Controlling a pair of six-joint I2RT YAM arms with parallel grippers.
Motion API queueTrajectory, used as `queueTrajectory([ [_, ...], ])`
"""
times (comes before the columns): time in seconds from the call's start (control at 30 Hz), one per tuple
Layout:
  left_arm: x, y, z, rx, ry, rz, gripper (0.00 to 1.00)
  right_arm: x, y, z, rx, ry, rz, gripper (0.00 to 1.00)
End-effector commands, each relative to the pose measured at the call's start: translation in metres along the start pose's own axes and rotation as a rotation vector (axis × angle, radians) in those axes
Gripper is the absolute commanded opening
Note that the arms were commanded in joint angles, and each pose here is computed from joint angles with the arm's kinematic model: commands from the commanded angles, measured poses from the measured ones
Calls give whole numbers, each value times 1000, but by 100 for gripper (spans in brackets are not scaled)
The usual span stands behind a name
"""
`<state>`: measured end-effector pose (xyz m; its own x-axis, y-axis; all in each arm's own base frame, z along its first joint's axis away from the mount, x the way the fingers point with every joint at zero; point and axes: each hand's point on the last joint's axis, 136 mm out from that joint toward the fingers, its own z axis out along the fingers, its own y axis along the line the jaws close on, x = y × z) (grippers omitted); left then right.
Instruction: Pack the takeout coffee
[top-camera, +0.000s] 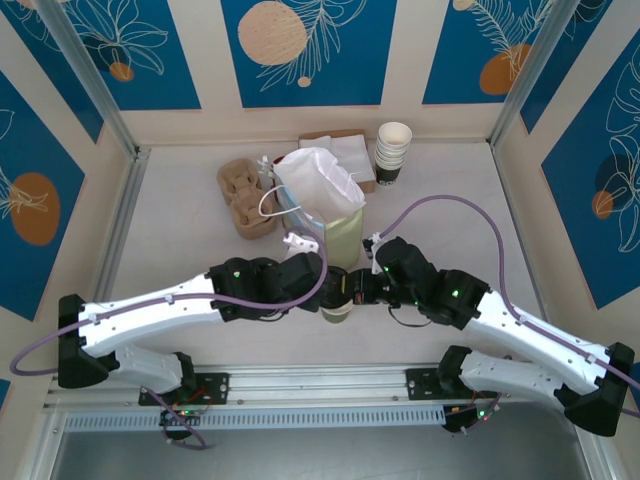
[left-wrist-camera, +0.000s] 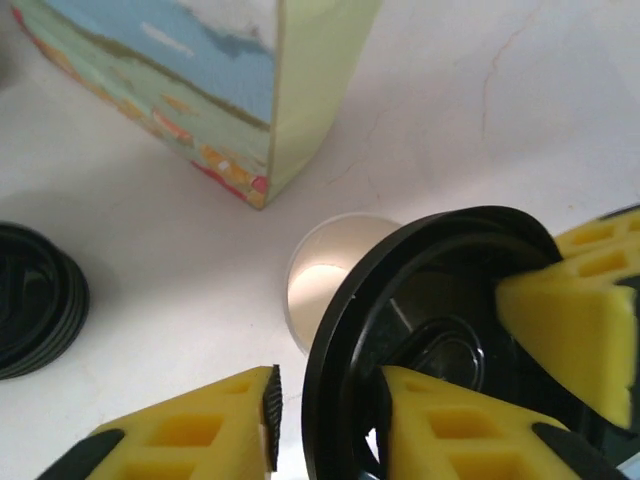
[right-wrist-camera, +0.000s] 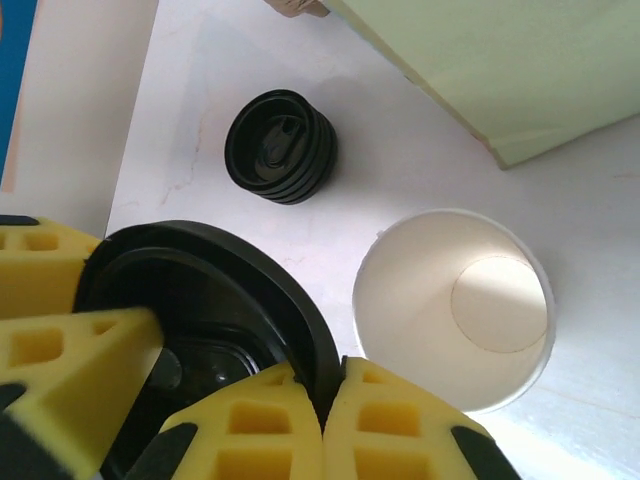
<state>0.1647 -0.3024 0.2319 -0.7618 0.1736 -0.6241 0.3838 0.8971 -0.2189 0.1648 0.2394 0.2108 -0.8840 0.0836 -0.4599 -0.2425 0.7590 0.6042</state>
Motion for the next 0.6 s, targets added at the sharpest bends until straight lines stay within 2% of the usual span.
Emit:
queueTrajectory([
  [0.0, -17, -20, -18, 101, -57, 75, 46, -5, 0, -15, -6, 11, 13, 0],
  [0.1, -31, -28, -35, 162, -123, 152, 62, -5, -11, -27, 22, 48, 52, 0],
  [0.23, -50, -37, -61, 232, -237, 318, 70, -3, -26, -48, 43, 97, 136, 0],
  [0.33, -63, -37, -75, 230, -319, 429, 81, -1, -31, -64, 32, 139, 195, 0],
  [0.4, -69, -44, -82, 252, -359, 513, 84, 1, -30, -74, 17, 166, 225, 0],
  [0.57, -71, -66, -91, 323, -425, 730, 84, 8, -25, -90, -22, 243, 282, 0],
])
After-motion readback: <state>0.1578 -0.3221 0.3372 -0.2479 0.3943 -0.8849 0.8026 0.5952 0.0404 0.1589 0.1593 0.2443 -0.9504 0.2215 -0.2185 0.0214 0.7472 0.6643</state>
